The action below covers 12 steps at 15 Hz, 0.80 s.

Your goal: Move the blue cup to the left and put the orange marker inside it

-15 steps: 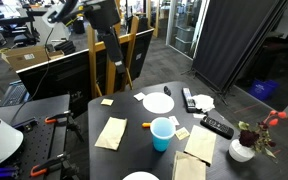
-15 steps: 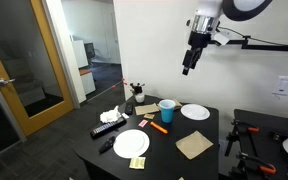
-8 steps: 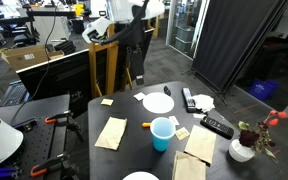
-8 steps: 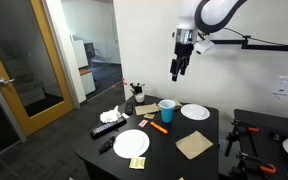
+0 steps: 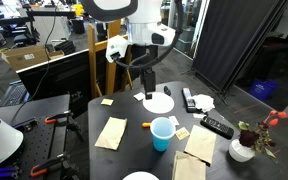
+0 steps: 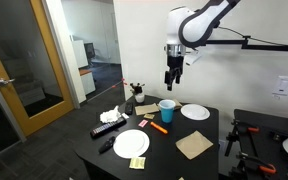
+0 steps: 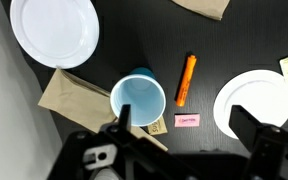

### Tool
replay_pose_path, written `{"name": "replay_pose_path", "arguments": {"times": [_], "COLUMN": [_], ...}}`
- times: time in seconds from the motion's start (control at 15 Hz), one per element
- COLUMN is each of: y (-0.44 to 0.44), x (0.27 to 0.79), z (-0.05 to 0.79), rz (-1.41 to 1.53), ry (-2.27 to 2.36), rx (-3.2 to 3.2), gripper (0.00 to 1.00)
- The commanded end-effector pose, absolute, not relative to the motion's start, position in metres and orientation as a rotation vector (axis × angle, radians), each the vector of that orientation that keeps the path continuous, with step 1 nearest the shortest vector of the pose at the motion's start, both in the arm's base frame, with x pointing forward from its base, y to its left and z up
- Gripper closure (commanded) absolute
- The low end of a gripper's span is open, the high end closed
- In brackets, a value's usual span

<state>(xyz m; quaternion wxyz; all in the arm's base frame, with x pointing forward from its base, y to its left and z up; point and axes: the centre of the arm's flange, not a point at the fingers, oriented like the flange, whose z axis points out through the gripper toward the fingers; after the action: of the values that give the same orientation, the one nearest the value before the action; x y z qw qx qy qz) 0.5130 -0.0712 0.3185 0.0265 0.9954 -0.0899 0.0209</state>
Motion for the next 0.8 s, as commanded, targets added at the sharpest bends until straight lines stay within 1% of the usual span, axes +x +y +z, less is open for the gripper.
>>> {"name": "replay_pose_path", "arguments": {"times": [0.0,0.33,0.73], "y": [-0.077,-0.077,-0.077], "x": [0.529,0.529,0.54], "z": [0.299,0.267,0.239], "rz": [0.024,-0.028,0.015], "ry": [-0.237,-0.187,-0.109], "rx": [3.089,3.096,3.109], "gripper": [0.0,0.0,0.0]}}
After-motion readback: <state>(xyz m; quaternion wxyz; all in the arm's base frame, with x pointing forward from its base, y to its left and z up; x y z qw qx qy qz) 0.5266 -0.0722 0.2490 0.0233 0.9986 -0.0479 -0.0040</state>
